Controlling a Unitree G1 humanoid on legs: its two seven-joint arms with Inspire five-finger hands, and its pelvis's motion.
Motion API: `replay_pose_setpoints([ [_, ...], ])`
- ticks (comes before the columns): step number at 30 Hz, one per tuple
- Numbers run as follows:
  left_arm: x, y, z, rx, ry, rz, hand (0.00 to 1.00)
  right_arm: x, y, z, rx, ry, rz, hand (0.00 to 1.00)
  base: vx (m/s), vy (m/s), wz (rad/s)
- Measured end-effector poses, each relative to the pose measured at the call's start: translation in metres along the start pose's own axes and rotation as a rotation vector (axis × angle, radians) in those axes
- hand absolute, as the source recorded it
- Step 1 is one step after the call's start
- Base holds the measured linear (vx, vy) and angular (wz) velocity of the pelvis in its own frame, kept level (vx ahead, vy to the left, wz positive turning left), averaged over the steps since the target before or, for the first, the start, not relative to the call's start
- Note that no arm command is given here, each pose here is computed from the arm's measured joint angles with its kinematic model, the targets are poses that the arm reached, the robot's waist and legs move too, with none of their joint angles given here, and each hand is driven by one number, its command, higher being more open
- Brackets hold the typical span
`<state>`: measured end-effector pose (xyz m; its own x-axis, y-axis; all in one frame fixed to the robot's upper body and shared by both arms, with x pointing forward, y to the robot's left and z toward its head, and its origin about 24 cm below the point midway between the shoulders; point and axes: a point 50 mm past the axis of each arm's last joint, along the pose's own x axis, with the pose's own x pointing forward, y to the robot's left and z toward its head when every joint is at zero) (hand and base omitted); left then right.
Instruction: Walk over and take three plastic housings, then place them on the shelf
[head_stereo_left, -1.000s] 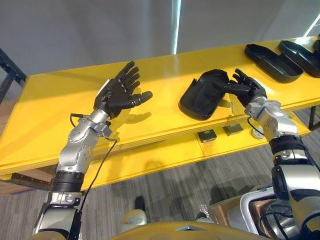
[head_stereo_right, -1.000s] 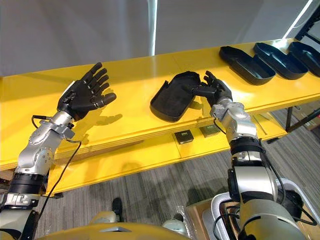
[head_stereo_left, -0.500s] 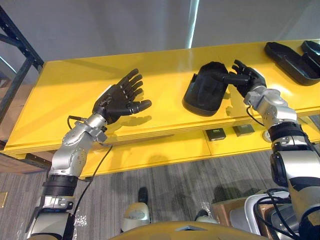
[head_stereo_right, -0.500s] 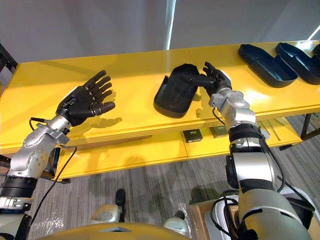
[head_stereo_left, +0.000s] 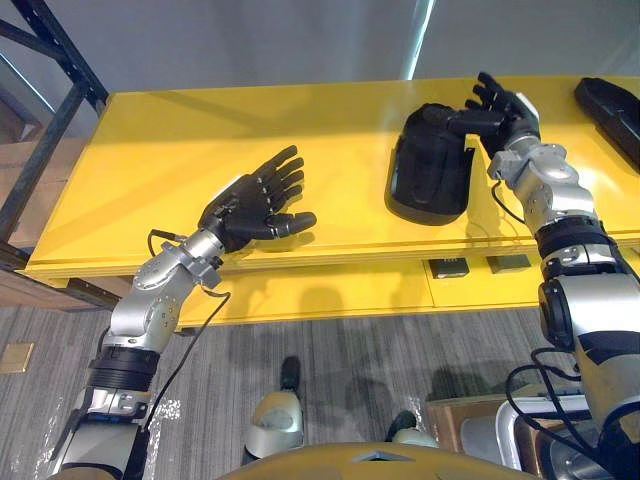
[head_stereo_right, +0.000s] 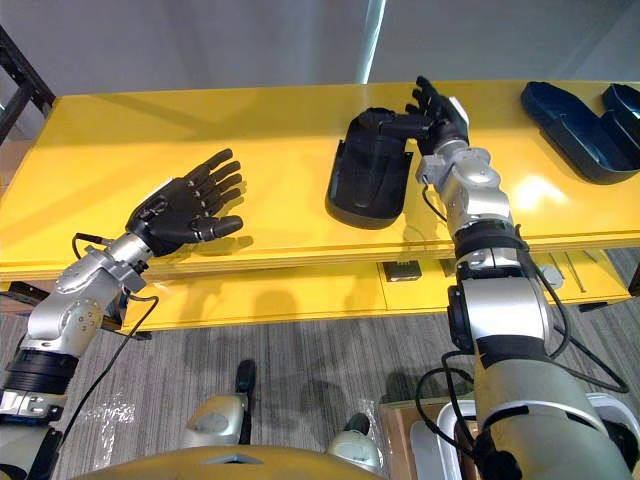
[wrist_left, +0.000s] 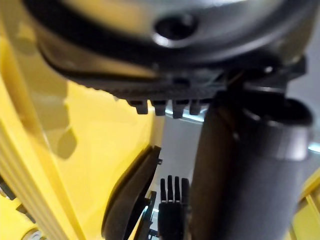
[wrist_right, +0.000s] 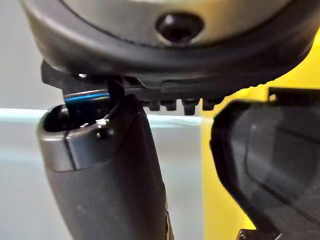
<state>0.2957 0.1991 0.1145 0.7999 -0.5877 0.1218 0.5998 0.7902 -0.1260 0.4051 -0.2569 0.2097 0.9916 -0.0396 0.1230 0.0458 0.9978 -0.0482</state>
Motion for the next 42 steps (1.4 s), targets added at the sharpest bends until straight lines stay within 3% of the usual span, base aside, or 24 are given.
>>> replay_pose_setpoints([
  [8, 0.001, 0.000, 0.001, -0.022, -0.015, 0.022, 1.00, -0.002, 0.003, 0.038, 0.012, -0.234, -0.103, 1.00, 0.00, -0.010, -0.10],
  [13, -0.003, -0.004, -0.002, -0.027, -0.020, 0.048, 1.00, -0.039, 0.009, 0.049, -0.065, -0.453, -0.032, 1.00, 0.01, -0.014, -0.14],
  [18, -0.018, -0.017, -0.010, -0.006, -0.005, 0.059, 1.00, -0.089, 0.015, -0.020, -0.129, -0.326, 0.054, 1.00, -0.02, 0.001, -0.24],
  [20, -0.023, -0.017, -0.018, -0.041, -0.008, 0.112, 1.00, -0.111, 0.013, -0.057, -0.112, -0.198, 0.069, 1.00, -0.02, 0.011, -0.32],
  [23, -0.030, -0.016, -0.024, -0.074, -0.051, 0.199, 1.00, -0.140, 0.002, -0.079, -0.088, -0.129, 0.046, 1.00, 0.01, 0.002, -0.25],
  [34, -0.040, -0.012, -0.038, 0.030, -0.015, 0.413, 1.00, -0.170, 0.013, -0.071, 0.021, -0.200, 0.154, 1.00, 0.03, -0.015, -0.13],
  [40, -0.052, 0.009, -0.071, 0.034, 0.140, 0.546, 1.00, -0.176, 0.020, -0.080, 0.071, -0.165, 0.208, 1.00, -0.02, 0.010, -0.16],
  [42, -0.053, 0.014, -0.068, 0.069, 0.138, 0.567, 1.00, -0.176, 0.020, -0.081, 0.076, -0.163, 0.217, 1.00, -0.02, 0.009, -0.13],
])
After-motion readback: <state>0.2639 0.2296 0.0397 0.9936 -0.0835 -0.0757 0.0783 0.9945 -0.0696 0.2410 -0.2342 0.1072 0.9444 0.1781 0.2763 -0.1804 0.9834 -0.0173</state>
